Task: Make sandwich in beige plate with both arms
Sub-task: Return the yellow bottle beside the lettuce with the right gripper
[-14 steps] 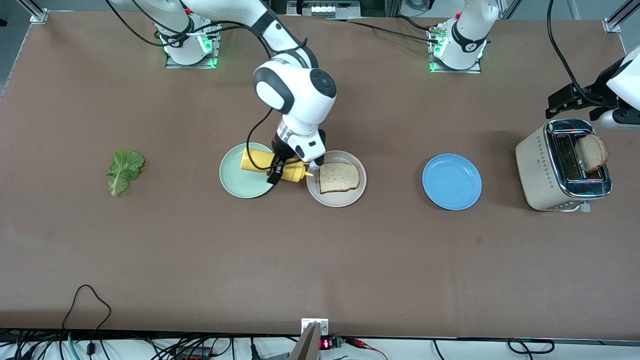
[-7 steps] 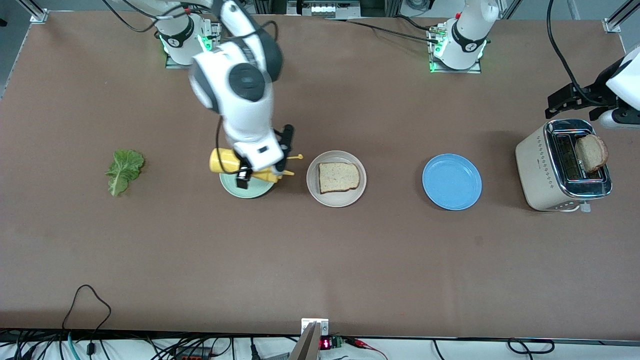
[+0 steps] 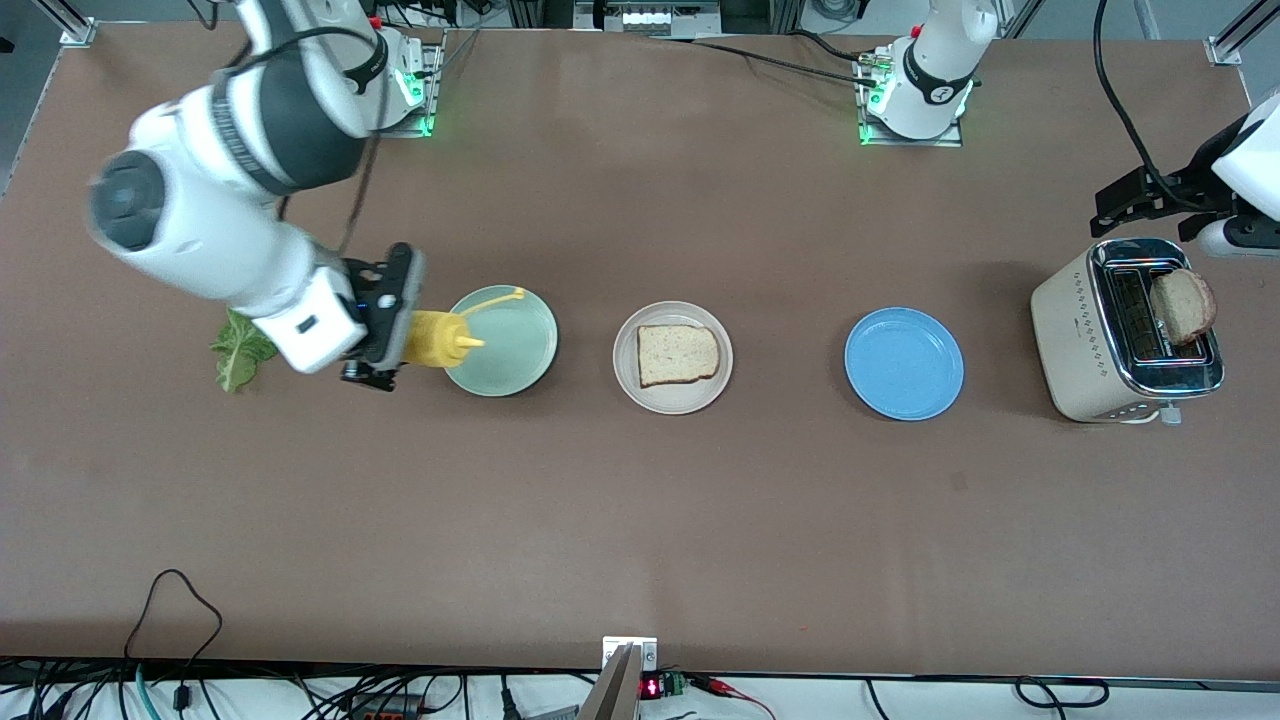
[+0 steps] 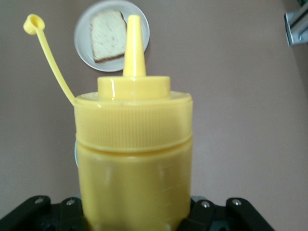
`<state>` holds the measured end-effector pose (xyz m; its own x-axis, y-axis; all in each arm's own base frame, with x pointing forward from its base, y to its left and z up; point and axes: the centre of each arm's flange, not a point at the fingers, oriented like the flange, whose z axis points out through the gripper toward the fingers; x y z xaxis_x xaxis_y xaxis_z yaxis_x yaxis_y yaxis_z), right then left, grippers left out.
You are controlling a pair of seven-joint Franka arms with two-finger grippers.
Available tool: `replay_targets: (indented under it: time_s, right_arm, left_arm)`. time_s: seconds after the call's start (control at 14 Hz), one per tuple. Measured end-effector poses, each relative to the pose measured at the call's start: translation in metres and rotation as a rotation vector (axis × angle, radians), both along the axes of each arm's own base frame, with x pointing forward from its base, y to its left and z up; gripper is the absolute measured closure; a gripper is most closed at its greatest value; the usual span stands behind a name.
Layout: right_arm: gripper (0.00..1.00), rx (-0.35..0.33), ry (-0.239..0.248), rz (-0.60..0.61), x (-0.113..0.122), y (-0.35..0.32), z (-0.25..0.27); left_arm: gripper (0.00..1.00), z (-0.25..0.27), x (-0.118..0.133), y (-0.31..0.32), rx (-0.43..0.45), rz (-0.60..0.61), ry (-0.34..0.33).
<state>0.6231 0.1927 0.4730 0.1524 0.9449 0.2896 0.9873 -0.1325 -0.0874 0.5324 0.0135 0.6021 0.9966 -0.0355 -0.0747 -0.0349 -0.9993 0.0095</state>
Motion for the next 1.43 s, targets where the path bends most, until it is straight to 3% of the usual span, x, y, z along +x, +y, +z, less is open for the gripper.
replay_targets:
  time_s: [0.29, 0.5, 1.0, 1.43]
  right_arm:
    - [0.58, 0.256, -0.003, 0.033, 0.000, -0.084, -0.024]
    - [0.58, 0.440, -0.030, 0.030, -0.014, -0.151, -0.070]
    - [0.58, 0.765, -0.098, 0.015, -0.074, -0.223, -0.198]
    - [0.58, 0.990, -0.147, -0.008, -0.106, -0.250, -0.316]
  left_arm:
    - [0.00, 0.000, 0.000, 0.000, 0.000, -0.001, 0.000]
    - [0.00, 0.000, 0.000, 0.000, 0.000, -0.001, 0.000]
    - [0.00, 0.000, 0.000, 0.000, 0.000, -0.001, 0.000]
    - [0.00, 0.000, 0.000, 0.000, 0.000, -0.001, 0.000]
